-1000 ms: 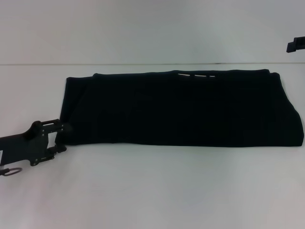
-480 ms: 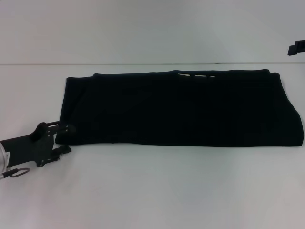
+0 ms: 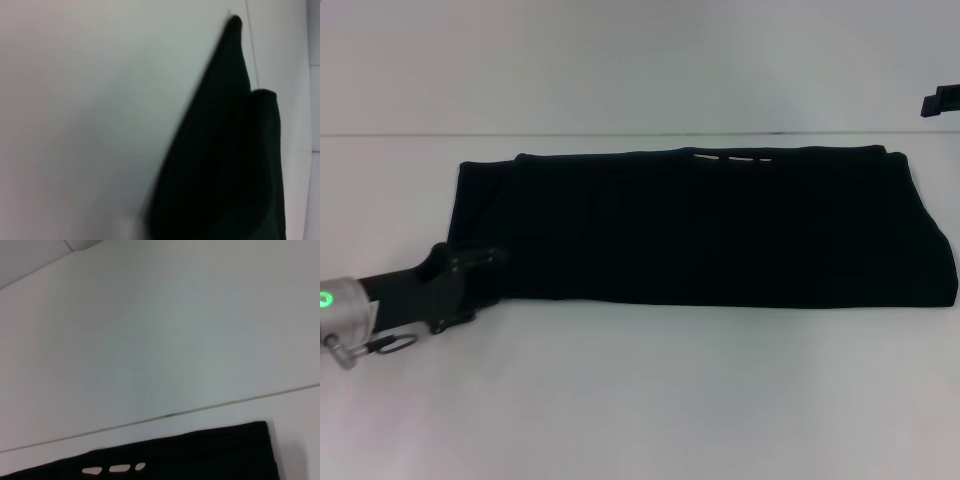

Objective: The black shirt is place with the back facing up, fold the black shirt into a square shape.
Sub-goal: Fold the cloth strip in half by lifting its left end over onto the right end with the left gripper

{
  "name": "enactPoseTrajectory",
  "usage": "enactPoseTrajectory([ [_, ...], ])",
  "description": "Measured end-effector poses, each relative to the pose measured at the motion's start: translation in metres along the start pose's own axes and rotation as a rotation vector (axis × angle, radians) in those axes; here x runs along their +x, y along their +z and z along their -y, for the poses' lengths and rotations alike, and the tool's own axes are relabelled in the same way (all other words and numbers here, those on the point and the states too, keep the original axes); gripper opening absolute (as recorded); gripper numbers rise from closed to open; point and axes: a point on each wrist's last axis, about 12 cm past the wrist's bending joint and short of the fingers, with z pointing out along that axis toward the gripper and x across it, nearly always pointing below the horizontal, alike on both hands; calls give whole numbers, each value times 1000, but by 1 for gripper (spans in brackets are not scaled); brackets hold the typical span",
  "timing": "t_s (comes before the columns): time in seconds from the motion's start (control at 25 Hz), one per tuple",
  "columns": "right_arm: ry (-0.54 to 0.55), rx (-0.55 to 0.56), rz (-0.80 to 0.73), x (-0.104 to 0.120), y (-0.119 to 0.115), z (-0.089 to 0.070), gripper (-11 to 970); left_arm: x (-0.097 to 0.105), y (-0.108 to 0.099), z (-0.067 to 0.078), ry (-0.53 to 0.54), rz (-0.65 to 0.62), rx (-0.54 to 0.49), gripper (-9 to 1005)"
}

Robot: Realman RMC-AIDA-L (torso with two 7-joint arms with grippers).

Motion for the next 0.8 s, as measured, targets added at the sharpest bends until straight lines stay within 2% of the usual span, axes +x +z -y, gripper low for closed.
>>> enactPoseTrajectory([
  [0.2,-3,-4,-2,-1,0,-1,940,3,18,17,46,-9,9,649],
  [0.4,-2,-4,-3,0,0,-1,940,1,24,23,55,34,38,648],
  [0.8,-4,-7,-2,-1,0,-2,940,-7,1,1,-26,130,73,648],
])
